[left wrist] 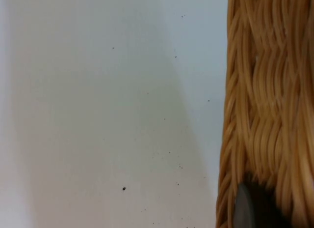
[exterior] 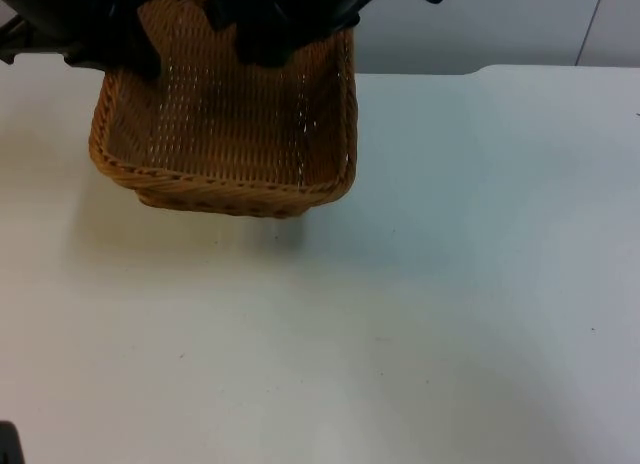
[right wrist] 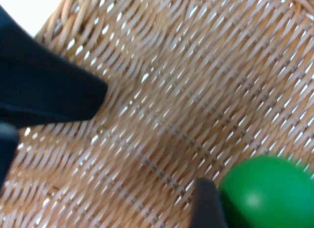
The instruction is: Pick up the basket with the left hand and place the ball into the basket with the right hand.
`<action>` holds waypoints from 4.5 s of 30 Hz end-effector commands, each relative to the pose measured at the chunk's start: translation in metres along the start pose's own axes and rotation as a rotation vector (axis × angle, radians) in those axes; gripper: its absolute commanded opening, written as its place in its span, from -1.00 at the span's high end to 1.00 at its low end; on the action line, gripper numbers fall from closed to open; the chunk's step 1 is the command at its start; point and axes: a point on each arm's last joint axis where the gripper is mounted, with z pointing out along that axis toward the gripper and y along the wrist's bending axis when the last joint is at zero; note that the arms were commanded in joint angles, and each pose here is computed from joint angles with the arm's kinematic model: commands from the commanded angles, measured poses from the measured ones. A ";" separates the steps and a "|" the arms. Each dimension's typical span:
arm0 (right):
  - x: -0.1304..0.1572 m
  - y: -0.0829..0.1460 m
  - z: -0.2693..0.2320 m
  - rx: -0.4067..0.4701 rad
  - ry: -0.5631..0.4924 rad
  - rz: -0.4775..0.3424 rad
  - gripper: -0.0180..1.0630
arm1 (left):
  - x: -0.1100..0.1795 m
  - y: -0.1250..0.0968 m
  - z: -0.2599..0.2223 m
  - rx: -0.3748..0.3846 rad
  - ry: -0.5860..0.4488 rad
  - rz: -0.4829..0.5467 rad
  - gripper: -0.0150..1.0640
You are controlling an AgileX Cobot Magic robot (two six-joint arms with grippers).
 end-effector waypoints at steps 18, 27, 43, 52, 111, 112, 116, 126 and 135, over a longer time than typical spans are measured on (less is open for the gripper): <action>-0.010 -0.001 -0.023 0.008 -0.012 -0.018 0.95 | -0.006 -0.004 -0.007 0.013 -0.042 -0.014 0.98; -0.050 -0.035 -0.133 0.199 -0.178 -0.084 0.97 | -0.007 -0.004 -0.007 0.011 -0.047 -0.014 0.98; -0.029 -0.095 -0.292 0.664 -0.041 0.046 0.97 | -0.006 -0.005 -0.007 0.024 -0.038 -0.029 0.98; -0.026 -0.091 -0.300 0.639 -0.030 0.075 0.97 | 0.004 -0.012 -0.001 0.115 0.065 -0.081 0.98; -0.035 -0.089 -0.299 0.615 -0.120 0.042 0.97 | 0.004 -0.003 0.041 0.137 0.251 0.045 -0.31; -0.035 -0.089 -0.299 0.615 -0.120 0.042 0.97 | -0.001 -0.001 0.037 0.123 0.252 0.062 -0.31; -0.035 -0.089 -0.299 0.615 -0.120 0.042 0.97 | -0.018 -0.004 0.014 0.072 0.241 0.109 -0.29; -0.059 -0.083 -0.317 0.662 -0.307 -0.356 0.97 | -0.062 -0.051 -0.108 0.016 -0.008 0.329 0.97; -0.061 -0.071 -0.372 0.816 -0.314 -0.822 0.97 | -0.041 -0.089 -0.254 -0.098 -0.235 0.504 0.97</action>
